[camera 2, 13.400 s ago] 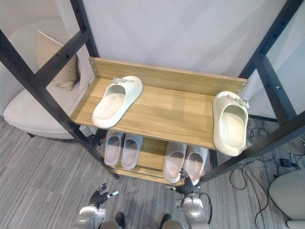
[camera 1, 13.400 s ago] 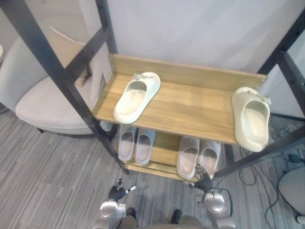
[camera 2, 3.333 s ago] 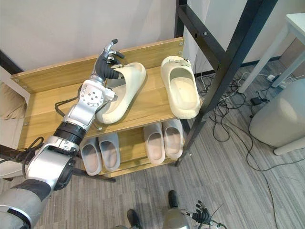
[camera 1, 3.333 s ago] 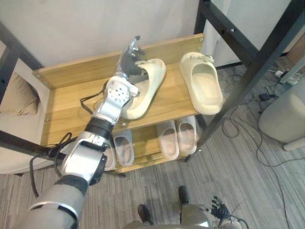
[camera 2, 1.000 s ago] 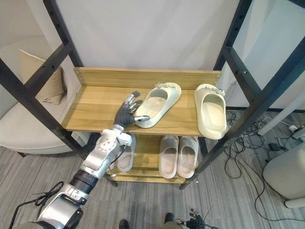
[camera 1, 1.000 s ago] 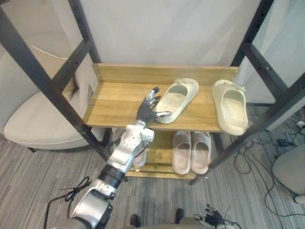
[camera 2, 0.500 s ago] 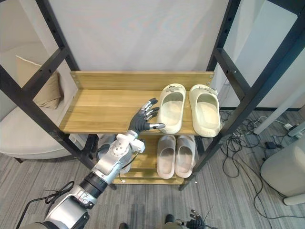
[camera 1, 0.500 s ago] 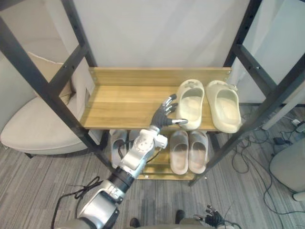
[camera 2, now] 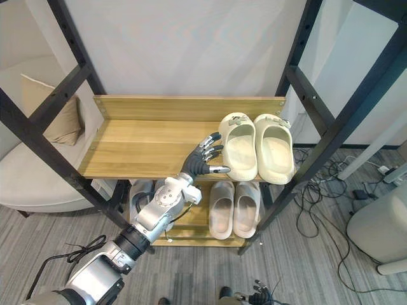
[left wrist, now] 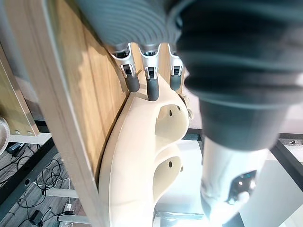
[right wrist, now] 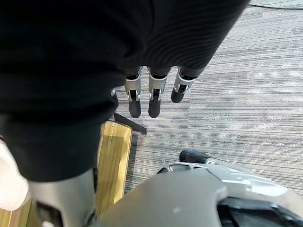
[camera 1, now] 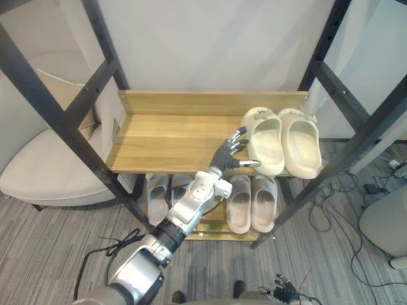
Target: Organize the slippers on the shoe rack
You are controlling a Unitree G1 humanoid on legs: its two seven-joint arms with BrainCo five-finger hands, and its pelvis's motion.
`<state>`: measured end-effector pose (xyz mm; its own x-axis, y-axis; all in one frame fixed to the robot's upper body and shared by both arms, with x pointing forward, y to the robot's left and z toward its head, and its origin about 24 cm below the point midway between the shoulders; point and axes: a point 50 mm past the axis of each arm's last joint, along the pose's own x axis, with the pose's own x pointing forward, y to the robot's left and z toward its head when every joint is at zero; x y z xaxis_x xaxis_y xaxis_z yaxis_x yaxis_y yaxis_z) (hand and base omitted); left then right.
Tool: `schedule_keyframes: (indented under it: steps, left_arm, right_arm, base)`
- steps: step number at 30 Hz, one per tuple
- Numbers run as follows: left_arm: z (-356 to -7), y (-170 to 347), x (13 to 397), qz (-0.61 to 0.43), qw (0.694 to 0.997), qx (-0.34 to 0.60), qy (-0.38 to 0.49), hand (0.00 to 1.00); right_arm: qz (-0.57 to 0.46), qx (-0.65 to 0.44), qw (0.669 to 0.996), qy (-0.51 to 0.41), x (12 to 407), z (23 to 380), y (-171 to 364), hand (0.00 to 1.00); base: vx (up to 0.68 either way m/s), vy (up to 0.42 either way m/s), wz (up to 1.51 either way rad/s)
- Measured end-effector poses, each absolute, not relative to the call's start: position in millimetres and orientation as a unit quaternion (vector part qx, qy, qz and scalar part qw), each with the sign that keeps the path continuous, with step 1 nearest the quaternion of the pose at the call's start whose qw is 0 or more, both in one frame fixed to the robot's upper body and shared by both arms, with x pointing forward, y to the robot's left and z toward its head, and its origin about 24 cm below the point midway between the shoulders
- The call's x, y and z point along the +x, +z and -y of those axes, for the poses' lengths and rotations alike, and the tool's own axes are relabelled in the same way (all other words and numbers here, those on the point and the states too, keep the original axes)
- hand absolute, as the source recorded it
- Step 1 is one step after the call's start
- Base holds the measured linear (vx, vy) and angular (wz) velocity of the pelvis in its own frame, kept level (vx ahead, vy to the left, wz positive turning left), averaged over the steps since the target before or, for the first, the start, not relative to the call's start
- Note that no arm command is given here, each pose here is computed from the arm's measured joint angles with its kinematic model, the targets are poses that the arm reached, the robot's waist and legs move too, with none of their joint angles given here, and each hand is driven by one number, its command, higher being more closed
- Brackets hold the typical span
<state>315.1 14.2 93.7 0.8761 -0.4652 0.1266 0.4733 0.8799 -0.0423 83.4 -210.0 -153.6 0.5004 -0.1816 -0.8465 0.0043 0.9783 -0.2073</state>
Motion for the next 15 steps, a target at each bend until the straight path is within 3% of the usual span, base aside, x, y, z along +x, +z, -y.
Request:
schedule_keyframes:
  steps: [7,15]
  left_arm:
    - [-42,98,320,0.064,0.975,-0.035,-0.209,0.00]
    - [-76,108,289,0.114,0.971,-0.051,-0.202,0.00]
  right_arm:
    - [-0.496,-0.088,0.862,-0.054,85,211,-153,0.00]
    - [-0.504,-0.088,0.858,-0.047,84,209,-155,0.00]
  base:
    - [0.00,0.000,0.03]
    - [0.01,-0.004,0.16]
